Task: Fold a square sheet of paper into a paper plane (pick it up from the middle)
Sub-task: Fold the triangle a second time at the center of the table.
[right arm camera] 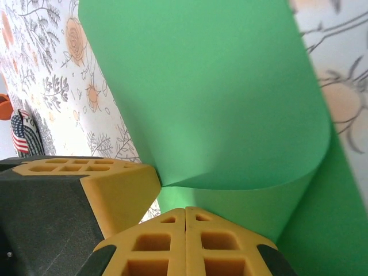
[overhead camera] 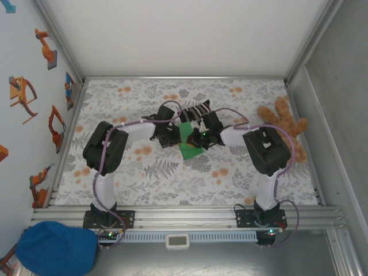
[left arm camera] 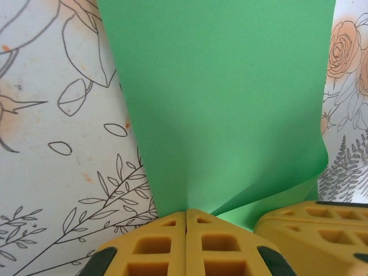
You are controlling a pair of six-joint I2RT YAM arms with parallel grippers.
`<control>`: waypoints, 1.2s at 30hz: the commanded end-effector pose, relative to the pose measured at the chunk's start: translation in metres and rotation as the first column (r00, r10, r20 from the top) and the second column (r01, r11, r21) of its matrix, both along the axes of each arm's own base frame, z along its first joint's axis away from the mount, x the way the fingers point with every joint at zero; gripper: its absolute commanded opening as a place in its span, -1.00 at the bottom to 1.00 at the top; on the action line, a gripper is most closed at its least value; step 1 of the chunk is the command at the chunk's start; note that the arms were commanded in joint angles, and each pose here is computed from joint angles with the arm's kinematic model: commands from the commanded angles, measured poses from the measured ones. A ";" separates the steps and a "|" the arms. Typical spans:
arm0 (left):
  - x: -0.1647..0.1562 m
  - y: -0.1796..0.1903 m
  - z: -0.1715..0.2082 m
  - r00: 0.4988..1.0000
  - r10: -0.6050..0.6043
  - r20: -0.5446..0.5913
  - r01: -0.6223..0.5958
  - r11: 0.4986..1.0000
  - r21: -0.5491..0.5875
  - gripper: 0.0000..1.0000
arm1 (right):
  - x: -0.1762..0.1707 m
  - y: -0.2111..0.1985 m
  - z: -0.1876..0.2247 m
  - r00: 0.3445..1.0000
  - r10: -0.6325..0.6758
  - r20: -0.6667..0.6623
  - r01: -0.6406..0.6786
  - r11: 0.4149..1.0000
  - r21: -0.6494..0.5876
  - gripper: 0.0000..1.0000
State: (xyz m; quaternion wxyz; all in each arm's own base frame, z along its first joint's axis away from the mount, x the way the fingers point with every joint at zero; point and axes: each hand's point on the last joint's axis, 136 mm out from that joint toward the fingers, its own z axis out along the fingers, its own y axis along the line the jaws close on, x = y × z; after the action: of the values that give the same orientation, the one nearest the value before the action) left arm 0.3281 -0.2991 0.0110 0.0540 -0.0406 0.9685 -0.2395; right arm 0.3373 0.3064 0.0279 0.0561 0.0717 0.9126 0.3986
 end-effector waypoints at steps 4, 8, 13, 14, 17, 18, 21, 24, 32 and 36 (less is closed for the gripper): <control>-0.049 0.043 -0.059 0.983 -0.014 -0.185 0.057 0.972 0.229 -1.00 | -0.005 -0.014 -0.008 1.000 0.026 0.000 -0.026 0.999 -0.038 -1.00; -0.047 0.041 -0.057 0.983 -0.021 -0.180 0.060 0.974 0.219 -1.00 | -0.007 -0.024 -0.025 0.999 0.002 -0.033 -0.005 0.996 -0.086 -1.00; -0.037 0.032 -0.044 0.988 -0.048 -0.147 0.075 0.980 0.185 -1.00 | -0.022 -0.040 -0.053 0.994 -0.049 -0.103 0.032 0.987 -0.154 -1.00; -0.034 0.027 -0.038 0.989 -0.059 -0.133 0.081 0.982 0.172 -1.00 | -0.024 -0.042 -0.057 0.992 -0.062 -0.111 0.044 0.986 -0.160 -1.00; -0.020 0.017 -0.016 0.994 -0.077 -0.075 0.086 0.988 0.128 -1.00 | -0.030 -0.049 -0.065 0.985 -0.108 -0.132 0.083 0.980 -0.181 -1.00; -0.015 0.014 -0.007 0.995 -0.078 -0.056 0.084 0.990 0.113 -1.00 | -0.030 -0.050 -0.066 0.984 -0.120 -0.133 0.095 0.978 -0.185 -1.00; -0.002 0.008 0.021 0.998 -0.068 0.013 0.067 0.996 0.066 -0.99 | -0.030 -0.054 -0.067 0.978 -0.159 -0.132 0.131 0.972 -0.196 -1.00; 0.003 0.001 0.050 0.996 -0.050 0.073 0.050 0.999 0.000 -0.84 | -0.029 -0.056 -0.065 0.974 -0.190 -0.126 0.161 0.964 -0.211 -1.00; -0.030 -0.028 0.057 1.000 -0.021 0.018 0.024 0.991 -0.133 -0.65 | -0.029 -0.056 -0.064 0.964 -0.231 -0.133 0.198 0.955 -0.221 -1.00; -0.048 -0.040 0.043 0.998 -0.035 -0.052 0.027 0.988 -0.149 -0.68 | -0.028 -0.055 -0.063 0.964 -0.226 -0.137 0.194 0.957 -0.215 -1.00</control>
State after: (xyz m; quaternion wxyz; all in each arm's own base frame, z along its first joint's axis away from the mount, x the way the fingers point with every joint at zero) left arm 0.2964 -0.3323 0.0666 0.0608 -0.0161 0.9518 -0.3002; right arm 0.3381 0.2881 0.0151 0.0765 0.1407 0.9071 0.3892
